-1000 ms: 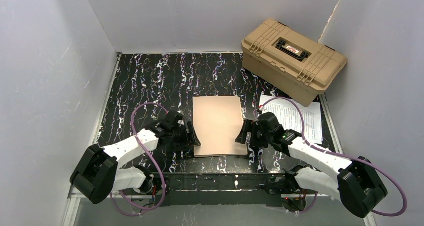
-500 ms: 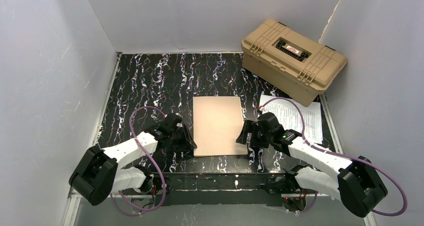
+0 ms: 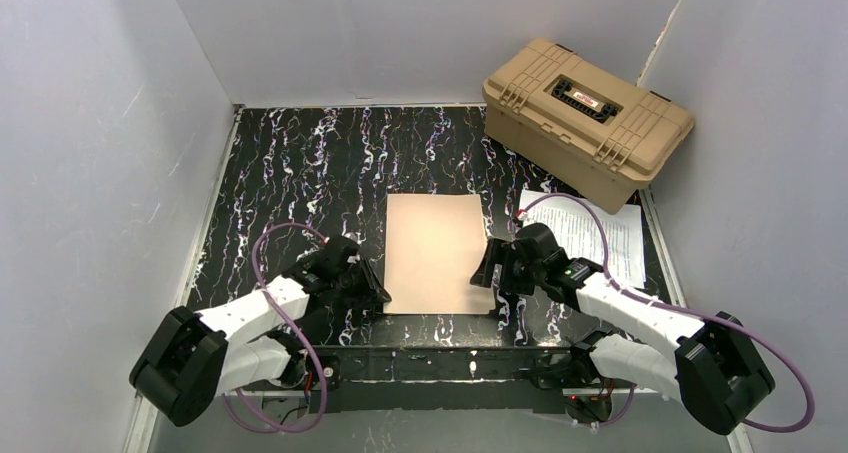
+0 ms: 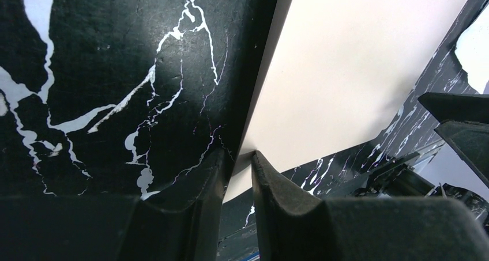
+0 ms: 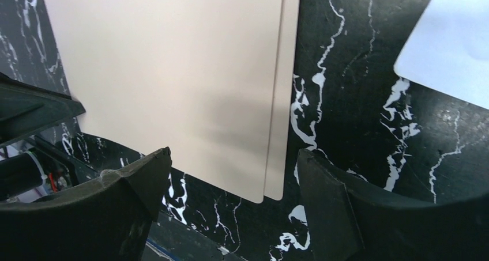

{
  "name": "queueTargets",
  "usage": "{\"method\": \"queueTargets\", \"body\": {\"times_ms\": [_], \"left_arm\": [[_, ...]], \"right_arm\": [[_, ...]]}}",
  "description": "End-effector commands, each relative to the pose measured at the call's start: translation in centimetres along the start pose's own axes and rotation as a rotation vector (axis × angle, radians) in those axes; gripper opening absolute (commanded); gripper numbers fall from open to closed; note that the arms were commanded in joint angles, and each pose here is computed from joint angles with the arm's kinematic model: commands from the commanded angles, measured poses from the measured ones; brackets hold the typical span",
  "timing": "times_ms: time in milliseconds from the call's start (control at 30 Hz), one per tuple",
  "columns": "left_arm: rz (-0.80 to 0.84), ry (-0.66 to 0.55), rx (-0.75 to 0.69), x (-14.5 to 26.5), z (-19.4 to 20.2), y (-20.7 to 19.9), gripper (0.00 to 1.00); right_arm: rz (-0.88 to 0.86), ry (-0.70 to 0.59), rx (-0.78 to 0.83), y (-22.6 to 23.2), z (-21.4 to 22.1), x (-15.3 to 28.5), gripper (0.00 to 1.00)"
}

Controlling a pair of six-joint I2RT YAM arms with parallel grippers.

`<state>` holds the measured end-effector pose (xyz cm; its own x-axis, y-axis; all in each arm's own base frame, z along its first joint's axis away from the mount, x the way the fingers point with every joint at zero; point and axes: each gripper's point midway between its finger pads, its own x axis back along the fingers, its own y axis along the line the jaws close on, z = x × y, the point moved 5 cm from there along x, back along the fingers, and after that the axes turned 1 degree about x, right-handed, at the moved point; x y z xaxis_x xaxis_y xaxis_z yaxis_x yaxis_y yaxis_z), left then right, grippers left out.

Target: Put the files into the folder

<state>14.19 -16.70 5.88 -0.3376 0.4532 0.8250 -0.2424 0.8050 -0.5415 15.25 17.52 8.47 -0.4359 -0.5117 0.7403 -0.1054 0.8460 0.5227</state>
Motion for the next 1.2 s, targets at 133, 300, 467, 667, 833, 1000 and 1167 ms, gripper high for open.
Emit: {"method": "queueTargets", "body": {"times_ms": [133, 300, 467, 667, 833, 1000, 1167], "left_arm": [[-0.176, 0.020, 0.069, -0.4, 1.9, 5.6, 0.22], [-0.124, 0.017, 0.112, -0.8, 2.1, 5.7, 0.24], [-0.093, 0.017, 0.155, -1.1, 2.1, 6.0, 0.24], [-0.107, 0.014, 0.184, -1.1, 2.1, 6.7, 0.24], [-0.121, 0.010, 0.201, -1.0, 2.1, 7.1, 0.24], [-0.134, 0.012, 0.226, -1.1, 2.1, 7.7, 0.22], [-0.150, 0.011, 0.256, -1.2, 2.3, 8.3, 0.20]], "right_arm": [[-0.126, -0.055, 0.024, 3.3, -2.4, 0.4, 0.87], [-0.138, -0.053, 0.021, 3.5, -2.5, 0.0, 0.85], [-0.133, -0.046, 0.010, 3.4, -2.5, -0.5, 0.84], [-0.123, -0.038, -0.004, 3.0, -2.1, -1.2, 0.83], [-0.103, -0.022, -0.017, 2.3, -1.6, -1.7, 0.82], [-0.093, -0.023, -0.022, 2.0, -1.4, -2.0, 0.81], [-0.082, -0.014, -0.024, 1.5, -1.0, -2.1, 0.81]]}}
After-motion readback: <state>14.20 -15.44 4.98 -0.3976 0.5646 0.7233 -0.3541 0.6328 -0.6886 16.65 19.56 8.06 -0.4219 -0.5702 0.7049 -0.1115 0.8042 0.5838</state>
